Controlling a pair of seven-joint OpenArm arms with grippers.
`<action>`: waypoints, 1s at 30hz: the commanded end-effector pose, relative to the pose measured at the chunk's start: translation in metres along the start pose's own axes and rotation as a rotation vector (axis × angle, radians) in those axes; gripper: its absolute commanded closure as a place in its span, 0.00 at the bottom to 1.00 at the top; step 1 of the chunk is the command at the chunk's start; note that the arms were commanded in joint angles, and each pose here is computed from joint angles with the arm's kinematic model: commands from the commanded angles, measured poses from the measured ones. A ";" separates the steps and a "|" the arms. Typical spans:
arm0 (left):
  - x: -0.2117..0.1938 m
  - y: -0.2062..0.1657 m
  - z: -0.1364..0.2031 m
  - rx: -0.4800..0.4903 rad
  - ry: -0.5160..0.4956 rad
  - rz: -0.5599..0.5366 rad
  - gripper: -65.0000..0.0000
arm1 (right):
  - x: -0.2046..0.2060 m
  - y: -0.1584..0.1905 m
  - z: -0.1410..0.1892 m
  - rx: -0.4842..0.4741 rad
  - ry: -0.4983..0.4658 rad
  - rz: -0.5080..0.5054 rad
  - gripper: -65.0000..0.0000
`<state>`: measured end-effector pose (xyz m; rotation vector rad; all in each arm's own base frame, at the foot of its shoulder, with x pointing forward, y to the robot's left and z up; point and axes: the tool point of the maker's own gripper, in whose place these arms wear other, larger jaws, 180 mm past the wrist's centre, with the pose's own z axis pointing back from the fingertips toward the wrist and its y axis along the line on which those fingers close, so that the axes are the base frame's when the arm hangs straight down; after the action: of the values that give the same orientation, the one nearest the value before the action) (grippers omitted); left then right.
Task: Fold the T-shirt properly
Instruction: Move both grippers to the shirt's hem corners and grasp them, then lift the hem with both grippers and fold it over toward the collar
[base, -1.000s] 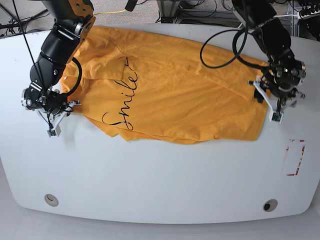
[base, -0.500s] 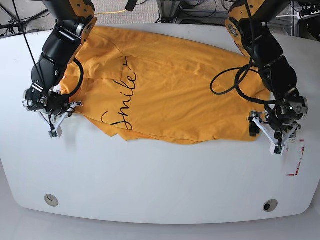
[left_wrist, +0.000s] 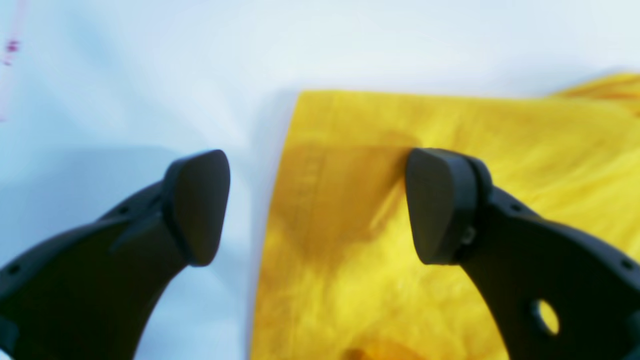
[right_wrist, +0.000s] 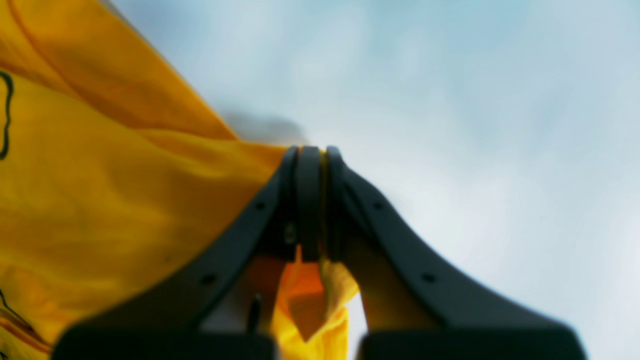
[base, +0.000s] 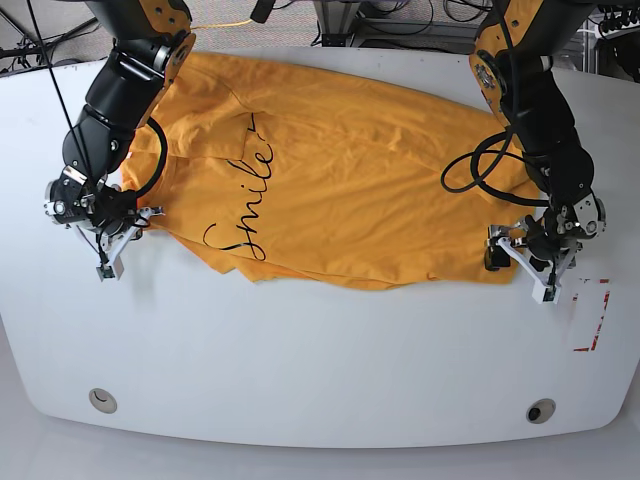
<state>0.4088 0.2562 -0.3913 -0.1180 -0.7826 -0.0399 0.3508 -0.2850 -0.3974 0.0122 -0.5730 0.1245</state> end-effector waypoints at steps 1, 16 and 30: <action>0.021 0.002 0.005 -0.008 -0.067 0.009 0.23 | 0.022 -0.011 0.010 -0.027 -0.059 0.010 1.00; 0.027 -0.010 0.007 -0.017 -0.074 -0.061 1.00 | 0.042 -0.012 0.032 -0.079 -0.104 0.046 1.00; 0.114 -0.013 0.082 0.108 -0.261 -0.275 1.00 | 0.126 -0.026 0.088 -0.200 -0.230 0.145 1.00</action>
<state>0.4188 0.2461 -0.2938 0.0356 -0.9585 -0.2366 0.3914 -0.2984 -0.2897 -0.1641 -0.7324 0.1752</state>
